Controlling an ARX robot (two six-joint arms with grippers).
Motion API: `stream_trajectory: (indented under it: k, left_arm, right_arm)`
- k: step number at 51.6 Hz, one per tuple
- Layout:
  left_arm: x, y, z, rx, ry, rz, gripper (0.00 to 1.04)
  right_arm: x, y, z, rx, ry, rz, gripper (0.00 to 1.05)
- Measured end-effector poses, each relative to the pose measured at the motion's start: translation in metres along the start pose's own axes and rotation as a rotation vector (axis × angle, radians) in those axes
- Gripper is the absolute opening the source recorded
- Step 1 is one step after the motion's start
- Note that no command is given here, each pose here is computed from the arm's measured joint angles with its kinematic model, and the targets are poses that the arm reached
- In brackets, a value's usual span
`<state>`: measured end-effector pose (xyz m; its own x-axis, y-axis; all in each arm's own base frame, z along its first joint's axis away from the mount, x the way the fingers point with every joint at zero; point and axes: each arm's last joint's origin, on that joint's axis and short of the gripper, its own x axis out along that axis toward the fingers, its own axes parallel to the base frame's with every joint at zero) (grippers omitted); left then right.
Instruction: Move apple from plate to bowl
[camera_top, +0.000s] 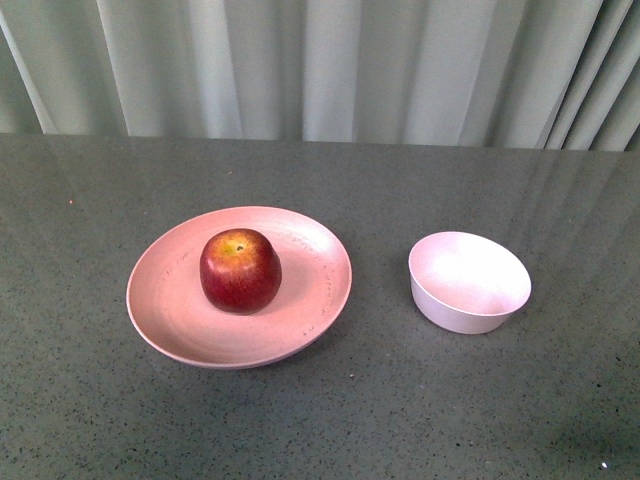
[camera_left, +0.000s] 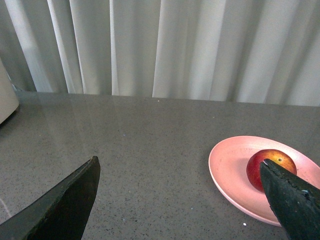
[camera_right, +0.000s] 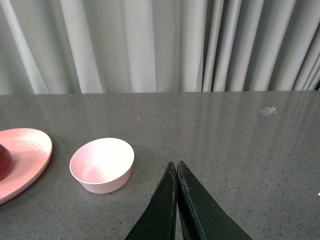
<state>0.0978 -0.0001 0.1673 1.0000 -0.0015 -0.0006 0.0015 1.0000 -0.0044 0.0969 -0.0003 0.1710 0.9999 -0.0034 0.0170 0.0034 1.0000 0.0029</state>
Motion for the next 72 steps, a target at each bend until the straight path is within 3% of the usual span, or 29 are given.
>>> stream_trajectory:
  k: [14,25,36,41,55,56,58,61,72]
  left_arm:
    - [0.0,0.0,0.0,0.0,0.0,0.0,0.96]
    - [0.0,0.0,0.0,0.0,0.0,0.0,0.96]
    - [0.0,0.0,0.0,0.0,0.0,0.0,0.96]
    - [0.0,0.0,0.0,0.0,0.0,0.0,0.96]
    - [0.0,0.0,0.0,0.0,0.0,-0.001,0.96]
    - [0.0,0.0,-0.001,-0.006,0.027,-0.014,0.96]
    - [0.001,-0.001,-0.001,-0.063,0.211,-0.161,0.96]
    - [0.008,-0.003,0.0,-0.108,0.318,-0.244,0.96]
    - [0.056,-0.015,0.012,-0.138,0.373,-0.312,0.96]
  right_arm:
    - [0.0,0.0,0.0,-0.001,-0.001,0.001,0.04]
    - [0.0,0.0,0.0,0.0,-0.002,0.001,0.36]
    - [0.0,0.0,0.0,0.0,-0.002,0.001,0.81]
    - [0.0,0.0,0.0,0.0,-0.002,0.001,0.96]
    - [0.0,0.0,0.0,0.0,-0.002,0.001,0.96]
    - [0.0,0.0,0.0,0.0,-0.002,0.001,0.96]
    - [0.0,0.0,0.0,0.0,-0.001,0.001,0.96]
    - [0.0,0.0,0.0,0.0,-0.001,0.004,0.96]
    - [0.0,0.0,0.0,0.0,-0.002,0.002,0.96]
